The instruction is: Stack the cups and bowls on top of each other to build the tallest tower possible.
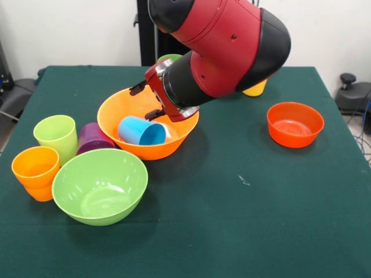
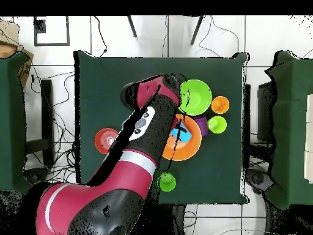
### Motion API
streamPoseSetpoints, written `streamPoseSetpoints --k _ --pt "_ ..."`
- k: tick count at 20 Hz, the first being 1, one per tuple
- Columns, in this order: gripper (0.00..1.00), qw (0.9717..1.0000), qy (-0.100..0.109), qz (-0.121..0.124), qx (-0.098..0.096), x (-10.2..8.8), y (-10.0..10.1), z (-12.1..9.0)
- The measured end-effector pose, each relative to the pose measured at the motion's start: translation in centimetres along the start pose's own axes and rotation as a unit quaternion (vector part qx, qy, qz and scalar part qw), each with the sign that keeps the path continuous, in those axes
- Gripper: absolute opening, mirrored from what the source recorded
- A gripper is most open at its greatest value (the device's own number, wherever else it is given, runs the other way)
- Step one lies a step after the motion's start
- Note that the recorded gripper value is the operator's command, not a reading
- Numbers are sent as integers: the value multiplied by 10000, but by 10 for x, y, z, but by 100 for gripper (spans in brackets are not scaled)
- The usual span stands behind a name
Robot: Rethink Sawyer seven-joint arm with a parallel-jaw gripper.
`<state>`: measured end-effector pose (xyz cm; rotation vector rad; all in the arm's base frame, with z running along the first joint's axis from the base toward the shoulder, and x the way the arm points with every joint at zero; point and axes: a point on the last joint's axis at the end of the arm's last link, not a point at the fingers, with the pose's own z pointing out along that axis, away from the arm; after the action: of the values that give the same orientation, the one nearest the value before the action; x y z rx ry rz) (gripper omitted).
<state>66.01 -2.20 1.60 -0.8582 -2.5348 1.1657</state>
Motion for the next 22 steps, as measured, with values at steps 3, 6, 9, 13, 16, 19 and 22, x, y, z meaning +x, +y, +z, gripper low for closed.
streamPoseSetpoints --k 3,6,9,13,16,19,22 --pt "100 10000 16 10 -2 -1 -1 1" --pt "100 10000 18 14 -9 -1 -2 1" --pt "100 9999 31 17 -102 -2 1 1" --pt "100 9995 99 34 -304 -2 6 6" --pt "100 9992 136 42 -364 -2 6 10" --pt "100 9991 183 44 -385 -1 5 11" --pt "100 9989 202 40 -410 1 4 10"
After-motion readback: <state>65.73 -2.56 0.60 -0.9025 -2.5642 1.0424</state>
